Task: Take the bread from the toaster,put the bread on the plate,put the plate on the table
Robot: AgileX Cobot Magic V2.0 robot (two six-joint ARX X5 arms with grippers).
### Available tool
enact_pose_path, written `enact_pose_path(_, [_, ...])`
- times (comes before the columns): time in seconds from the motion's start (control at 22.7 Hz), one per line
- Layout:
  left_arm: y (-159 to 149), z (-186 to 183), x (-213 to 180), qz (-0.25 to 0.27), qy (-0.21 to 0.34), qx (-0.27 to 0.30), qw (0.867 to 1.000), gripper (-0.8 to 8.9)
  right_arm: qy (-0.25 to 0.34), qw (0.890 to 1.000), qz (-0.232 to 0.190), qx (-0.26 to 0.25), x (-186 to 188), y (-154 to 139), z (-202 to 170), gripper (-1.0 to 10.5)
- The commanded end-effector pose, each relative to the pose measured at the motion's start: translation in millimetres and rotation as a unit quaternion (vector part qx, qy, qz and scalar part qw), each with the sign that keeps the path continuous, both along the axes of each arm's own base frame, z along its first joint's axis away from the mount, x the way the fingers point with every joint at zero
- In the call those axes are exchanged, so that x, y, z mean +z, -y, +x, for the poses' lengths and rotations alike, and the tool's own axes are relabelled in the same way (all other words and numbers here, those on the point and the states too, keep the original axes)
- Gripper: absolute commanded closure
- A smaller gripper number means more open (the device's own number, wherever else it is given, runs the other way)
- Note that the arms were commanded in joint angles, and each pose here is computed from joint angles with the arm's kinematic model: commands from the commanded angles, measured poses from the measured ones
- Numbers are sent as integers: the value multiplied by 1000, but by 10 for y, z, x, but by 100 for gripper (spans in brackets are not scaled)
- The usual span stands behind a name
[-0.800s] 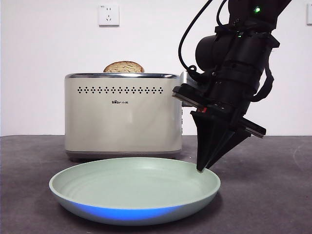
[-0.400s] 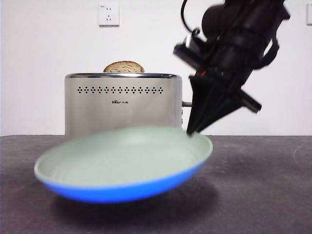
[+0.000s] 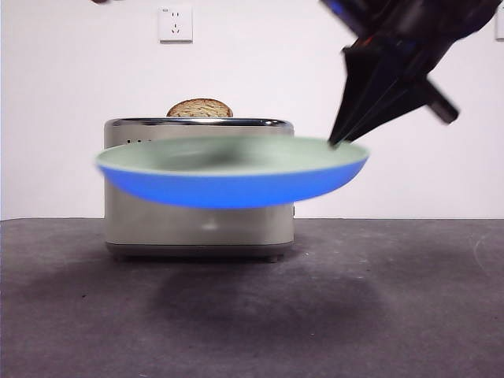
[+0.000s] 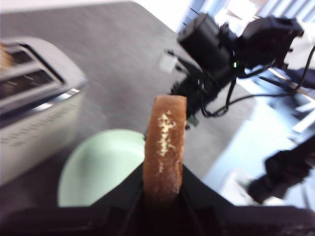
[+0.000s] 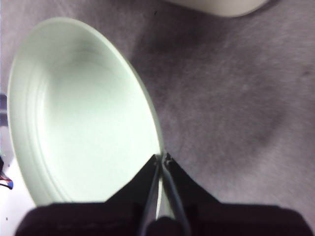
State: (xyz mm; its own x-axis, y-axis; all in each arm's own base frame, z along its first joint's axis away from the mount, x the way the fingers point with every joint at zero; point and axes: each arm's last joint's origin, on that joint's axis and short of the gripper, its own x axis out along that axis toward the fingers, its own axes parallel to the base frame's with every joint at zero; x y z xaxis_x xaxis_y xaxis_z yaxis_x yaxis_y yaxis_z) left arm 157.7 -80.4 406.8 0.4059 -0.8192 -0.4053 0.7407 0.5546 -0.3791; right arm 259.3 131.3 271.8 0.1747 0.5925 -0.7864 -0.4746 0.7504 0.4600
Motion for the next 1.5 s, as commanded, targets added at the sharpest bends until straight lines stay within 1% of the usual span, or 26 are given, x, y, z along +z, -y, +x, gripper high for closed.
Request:
enact_pose_path(0.04, [117,210,-108,-23,-36,-53,998,821,-1,1000,5,-12,58,104,-45,958])
enact_pose_path(0.18, [249,443,-232,-44,-64,-99,992,821,6,1000,5,-21,134,204,-90,958])
enact_pose_path(0.26, [347,573,-322,-49,-80,-119,988,821,9,1000,5,-26,167,252,-110,958])
enact_pose_path(0.4, [494,743,-465,-56,-114,-134,983,821,12,999,5,-34,203,318,-130,958])
enact_pose_path(0.53, [735,894,-647,-54,-147,-148,976,821,13,999,3,-35,215,350,-141,958])
enact_pose_path(0.62, [905,937,-749,-49,-159,-161,973,821,14,999,3,-34,215,350,-141,958])
enact_pose_path(0.66, [977,946,-800,-40,-162,-160,973,821,14,999,3,-34,215,350,-141,958])
enact_pose_path(0.84, [1133,932,-926,40,-144,-78,986,821,14,999,3,-34,218,352,-144,958])
enact_pose_path(0.97, [1166,914,-928,51,-135,-69,987,811,15,999,3,-32,218,352,-144,958])
enact_pose_path(1.01, [1164,916,-931,54,-134,-65,987,752,16,999,3,-32,218,352,-144,958])
enact_pose_path(1.06, [1165,915,-934,58,-133,-59,988,624,16,999,3,-32,218,352,-144,958])
enact_pose_path(1.1, [1172,908,-942,67,-131,-49,988,445,16,999,3,-32,218,352,-144,958])
enact_pose_path(1.15, [1179,903,-945,72,-130,-41,988,335,17,999,2,-31,218,352,-144,958])
enact_pose_path(1.19, [1184,902,-946,75,-129,-36,988,320,16,999,2,-31,218,352,-144,958])
enact_pose_path(1.5, [1195,893,-878,73,-128,-34,988,319,19,999,2,-28,218,352,-143,958])
